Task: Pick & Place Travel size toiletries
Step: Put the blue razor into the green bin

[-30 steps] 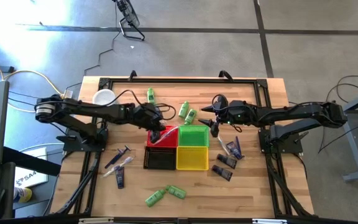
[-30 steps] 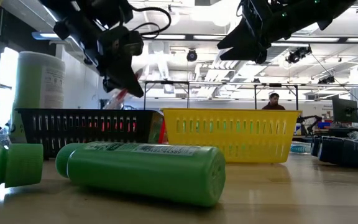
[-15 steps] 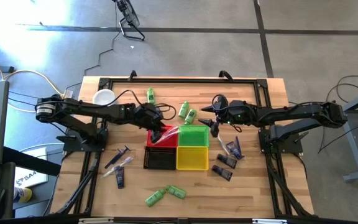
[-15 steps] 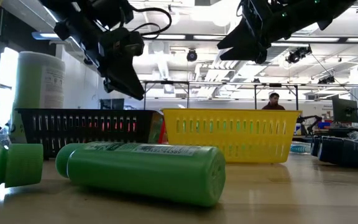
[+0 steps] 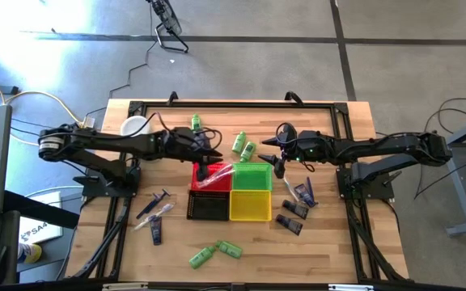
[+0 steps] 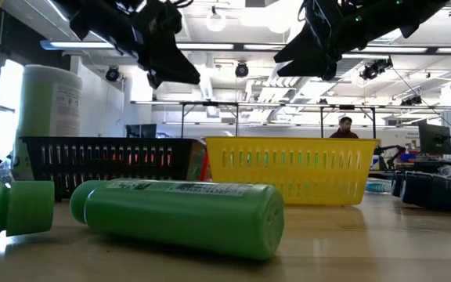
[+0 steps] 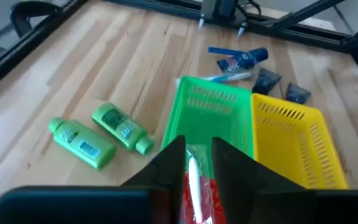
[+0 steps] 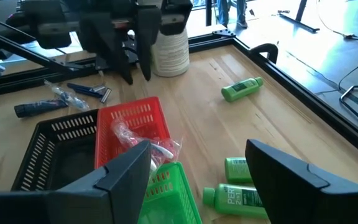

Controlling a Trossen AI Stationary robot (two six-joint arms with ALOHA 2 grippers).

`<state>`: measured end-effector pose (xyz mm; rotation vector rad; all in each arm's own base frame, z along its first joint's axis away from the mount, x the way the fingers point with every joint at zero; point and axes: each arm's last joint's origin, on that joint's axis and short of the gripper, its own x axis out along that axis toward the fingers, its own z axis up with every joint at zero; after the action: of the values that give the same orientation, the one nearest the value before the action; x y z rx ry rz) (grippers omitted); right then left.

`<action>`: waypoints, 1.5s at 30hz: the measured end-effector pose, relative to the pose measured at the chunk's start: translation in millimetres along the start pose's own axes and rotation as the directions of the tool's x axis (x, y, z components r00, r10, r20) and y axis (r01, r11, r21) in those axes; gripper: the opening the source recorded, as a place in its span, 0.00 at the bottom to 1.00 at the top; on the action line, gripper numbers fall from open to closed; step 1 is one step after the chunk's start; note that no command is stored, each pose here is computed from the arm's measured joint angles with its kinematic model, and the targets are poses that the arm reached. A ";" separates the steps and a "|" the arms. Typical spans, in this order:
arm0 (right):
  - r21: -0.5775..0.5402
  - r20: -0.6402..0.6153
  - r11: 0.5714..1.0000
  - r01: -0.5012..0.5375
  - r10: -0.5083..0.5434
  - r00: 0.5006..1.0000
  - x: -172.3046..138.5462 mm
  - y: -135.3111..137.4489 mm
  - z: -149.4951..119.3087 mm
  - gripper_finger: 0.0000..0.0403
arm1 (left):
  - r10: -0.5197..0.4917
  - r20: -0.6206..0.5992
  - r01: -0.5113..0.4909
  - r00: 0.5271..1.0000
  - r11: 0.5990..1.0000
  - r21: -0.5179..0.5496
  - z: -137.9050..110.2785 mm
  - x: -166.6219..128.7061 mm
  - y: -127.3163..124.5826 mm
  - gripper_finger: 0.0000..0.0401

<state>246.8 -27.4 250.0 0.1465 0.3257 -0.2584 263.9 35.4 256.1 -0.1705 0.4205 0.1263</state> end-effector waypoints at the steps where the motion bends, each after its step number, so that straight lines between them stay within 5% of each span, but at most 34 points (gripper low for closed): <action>1: -0.003 0.000 1.000 0.000 0.000 1.000 0.0 0.0 0.0 0.63 | 0.001 0.008 -0.002 1.000 1.000 0.000 0.9 -0.6 -0.1 0.14; 10: -0.004 0.000 1.000 0.000 0.000 1.000 0.1 0.0 -0.1 0.63 | 0.001 0.104 -0.006 0.995 0.999 0.053 10.1 -1.2 -1.0 0.01; 21: -0.006 -0.017 1.000 0.003 -0.003 1.000 0.1 -0.3 -1.7 0.63 | -0.007 0.203 -0.012 0.979 0.996 0.089 -9.7 0.3 1.9 0.00; 32: 0.024 -0.046 1.000 0.008 -0.007 0.999 0.0 -0.7 -4.6 0.63 | -0.026 0.335 -0.033 0.942 0.985 0.169 -24.0 -36.6 2.4 0.00; 45: 0.225 -0.325 0.966 0.126 -0.048 0.945 -5.3 -5.2 -31.6 0.63 | -0.028 0.348 -0.036 0.937 0.984 0.177 -49.4 -75.4 4.4 0.00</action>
<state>231.1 -25.4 221.6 0.4193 0.6223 -0.3642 175.4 23.8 242.4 0.0337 0.0746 0.1192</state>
